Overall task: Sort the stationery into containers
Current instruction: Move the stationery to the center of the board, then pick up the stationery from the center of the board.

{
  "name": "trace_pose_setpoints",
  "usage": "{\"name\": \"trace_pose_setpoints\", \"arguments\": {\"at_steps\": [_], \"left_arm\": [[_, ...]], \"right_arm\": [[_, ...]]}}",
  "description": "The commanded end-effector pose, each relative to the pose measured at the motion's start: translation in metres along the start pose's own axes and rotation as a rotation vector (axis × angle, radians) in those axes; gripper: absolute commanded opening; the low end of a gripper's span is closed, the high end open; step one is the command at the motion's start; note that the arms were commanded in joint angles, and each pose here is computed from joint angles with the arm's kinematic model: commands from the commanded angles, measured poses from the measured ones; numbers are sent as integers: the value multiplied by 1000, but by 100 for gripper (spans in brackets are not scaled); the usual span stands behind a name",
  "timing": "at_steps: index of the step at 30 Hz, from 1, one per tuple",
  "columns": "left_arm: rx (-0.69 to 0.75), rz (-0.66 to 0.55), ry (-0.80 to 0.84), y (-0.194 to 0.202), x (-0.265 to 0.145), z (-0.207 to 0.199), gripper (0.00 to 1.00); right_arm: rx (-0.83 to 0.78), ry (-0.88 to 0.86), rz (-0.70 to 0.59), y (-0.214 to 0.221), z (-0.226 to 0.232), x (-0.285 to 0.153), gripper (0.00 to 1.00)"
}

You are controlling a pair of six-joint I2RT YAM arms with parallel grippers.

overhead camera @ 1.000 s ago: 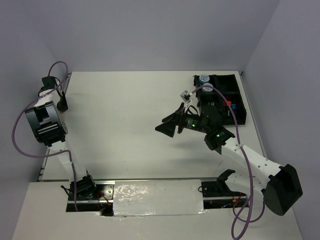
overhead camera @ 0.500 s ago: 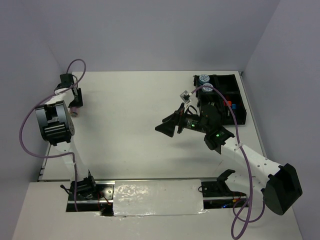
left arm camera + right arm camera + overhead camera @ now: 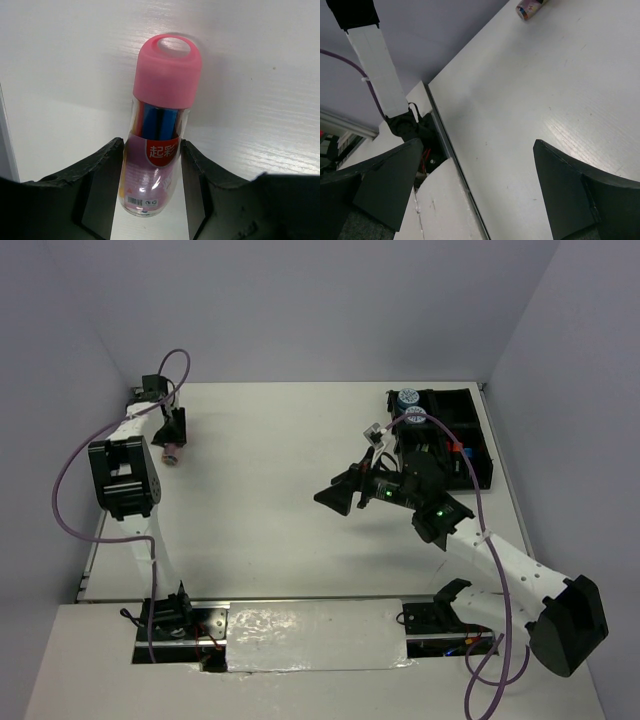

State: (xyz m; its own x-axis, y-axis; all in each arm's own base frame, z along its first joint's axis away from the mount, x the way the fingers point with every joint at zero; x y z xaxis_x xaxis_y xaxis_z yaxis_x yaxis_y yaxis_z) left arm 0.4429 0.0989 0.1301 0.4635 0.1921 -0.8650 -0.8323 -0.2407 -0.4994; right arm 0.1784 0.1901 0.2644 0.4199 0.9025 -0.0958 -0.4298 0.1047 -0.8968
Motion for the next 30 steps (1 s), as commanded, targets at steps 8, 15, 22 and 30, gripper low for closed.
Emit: {"name": "trace_pose_setpoints", "arguments": {"at_steps": [8, 15, 22, 30], "left_arm": [[26, 344, 18, 68, 45, -16, 48], [43, 365, -14, 71, 45, -20, 85], [42, 366, 0, 73, 43, -20, 99], [31, 382, 19, 74, 42, -20, 0]], "right_arm": [[-59, -5, -65, -20, 9, -4, 100], [-63, 5, -63, -20, 9, -4, 100], [-65, 12, -71, -22, 8, -7, 100], [-66, 25, -75, -24, 6, -7, 100]]}}
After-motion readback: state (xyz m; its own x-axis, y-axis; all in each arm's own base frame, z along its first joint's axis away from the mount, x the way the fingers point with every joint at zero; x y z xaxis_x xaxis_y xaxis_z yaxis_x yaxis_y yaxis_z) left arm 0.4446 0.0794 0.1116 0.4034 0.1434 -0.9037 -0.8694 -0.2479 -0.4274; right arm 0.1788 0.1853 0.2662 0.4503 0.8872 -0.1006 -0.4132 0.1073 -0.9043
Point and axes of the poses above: each gripper's point midway between its finger pads, its own x axis out along the fingers, its own z axis along the line the jaws close on, y = z × x, the point moved 10 cm from there along -x, back along the fingers, and after that the axes turned 8 degrees about -x, right-handed, at the moved point
